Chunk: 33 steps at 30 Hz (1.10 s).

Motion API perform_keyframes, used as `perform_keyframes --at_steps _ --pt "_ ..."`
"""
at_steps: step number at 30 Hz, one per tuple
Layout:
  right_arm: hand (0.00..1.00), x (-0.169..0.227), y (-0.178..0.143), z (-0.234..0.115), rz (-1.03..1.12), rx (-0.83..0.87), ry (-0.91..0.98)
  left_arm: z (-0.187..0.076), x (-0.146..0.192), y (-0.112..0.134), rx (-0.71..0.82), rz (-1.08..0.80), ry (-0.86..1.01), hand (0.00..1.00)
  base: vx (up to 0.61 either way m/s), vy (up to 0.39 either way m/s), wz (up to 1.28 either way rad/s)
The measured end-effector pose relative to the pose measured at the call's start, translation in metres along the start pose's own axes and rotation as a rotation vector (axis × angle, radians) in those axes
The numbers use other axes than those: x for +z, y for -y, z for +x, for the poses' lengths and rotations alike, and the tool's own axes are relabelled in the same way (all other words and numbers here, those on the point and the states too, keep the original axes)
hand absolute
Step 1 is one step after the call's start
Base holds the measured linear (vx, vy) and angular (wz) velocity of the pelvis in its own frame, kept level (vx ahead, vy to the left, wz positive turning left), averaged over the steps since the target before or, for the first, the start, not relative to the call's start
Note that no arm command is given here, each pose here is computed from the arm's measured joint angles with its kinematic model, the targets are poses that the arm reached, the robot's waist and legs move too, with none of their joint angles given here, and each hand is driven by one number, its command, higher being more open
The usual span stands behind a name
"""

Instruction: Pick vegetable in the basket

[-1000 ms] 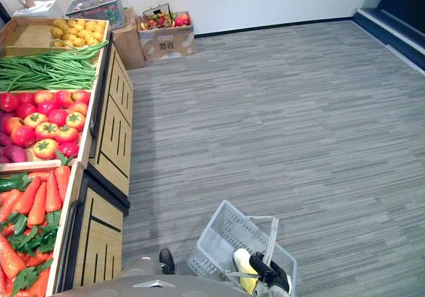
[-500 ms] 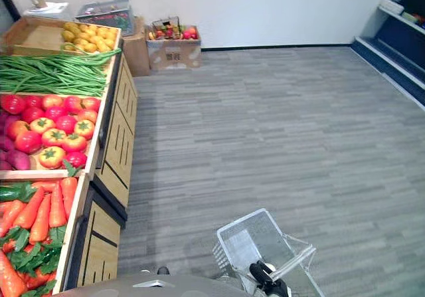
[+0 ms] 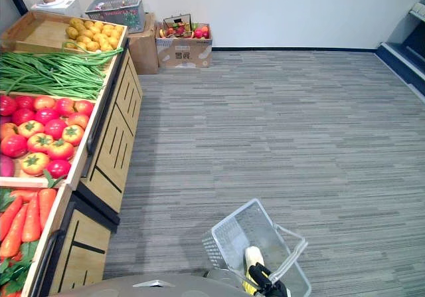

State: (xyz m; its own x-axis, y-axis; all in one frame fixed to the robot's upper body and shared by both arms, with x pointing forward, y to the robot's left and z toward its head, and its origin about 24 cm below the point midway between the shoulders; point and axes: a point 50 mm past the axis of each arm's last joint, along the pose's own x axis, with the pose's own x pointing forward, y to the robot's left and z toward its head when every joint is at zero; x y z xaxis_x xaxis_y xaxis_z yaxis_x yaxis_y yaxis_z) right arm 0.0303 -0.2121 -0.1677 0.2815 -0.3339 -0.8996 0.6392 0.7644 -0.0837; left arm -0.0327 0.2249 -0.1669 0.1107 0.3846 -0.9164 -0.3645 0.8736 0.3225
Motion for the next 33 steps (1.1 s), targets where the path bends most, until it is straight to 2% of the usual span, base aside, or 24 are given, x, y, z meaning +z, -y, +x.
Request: perform_keyframes --at_steps 10,33 --pt "0.00 -0.004 -0.005 -0.001 -0.070 0.030 -0.019 0.006 0.043 0.012 -0.044 0.059 0.133 1.00 0.11 0.033 0.15" --pt "0.00 -0.002 -0.006 0.000 -0.132 0.045 -0.011 0.006 0.055 0.014 -0.061 0.048 0.186 1.00 -0.05 0.008 0.22"
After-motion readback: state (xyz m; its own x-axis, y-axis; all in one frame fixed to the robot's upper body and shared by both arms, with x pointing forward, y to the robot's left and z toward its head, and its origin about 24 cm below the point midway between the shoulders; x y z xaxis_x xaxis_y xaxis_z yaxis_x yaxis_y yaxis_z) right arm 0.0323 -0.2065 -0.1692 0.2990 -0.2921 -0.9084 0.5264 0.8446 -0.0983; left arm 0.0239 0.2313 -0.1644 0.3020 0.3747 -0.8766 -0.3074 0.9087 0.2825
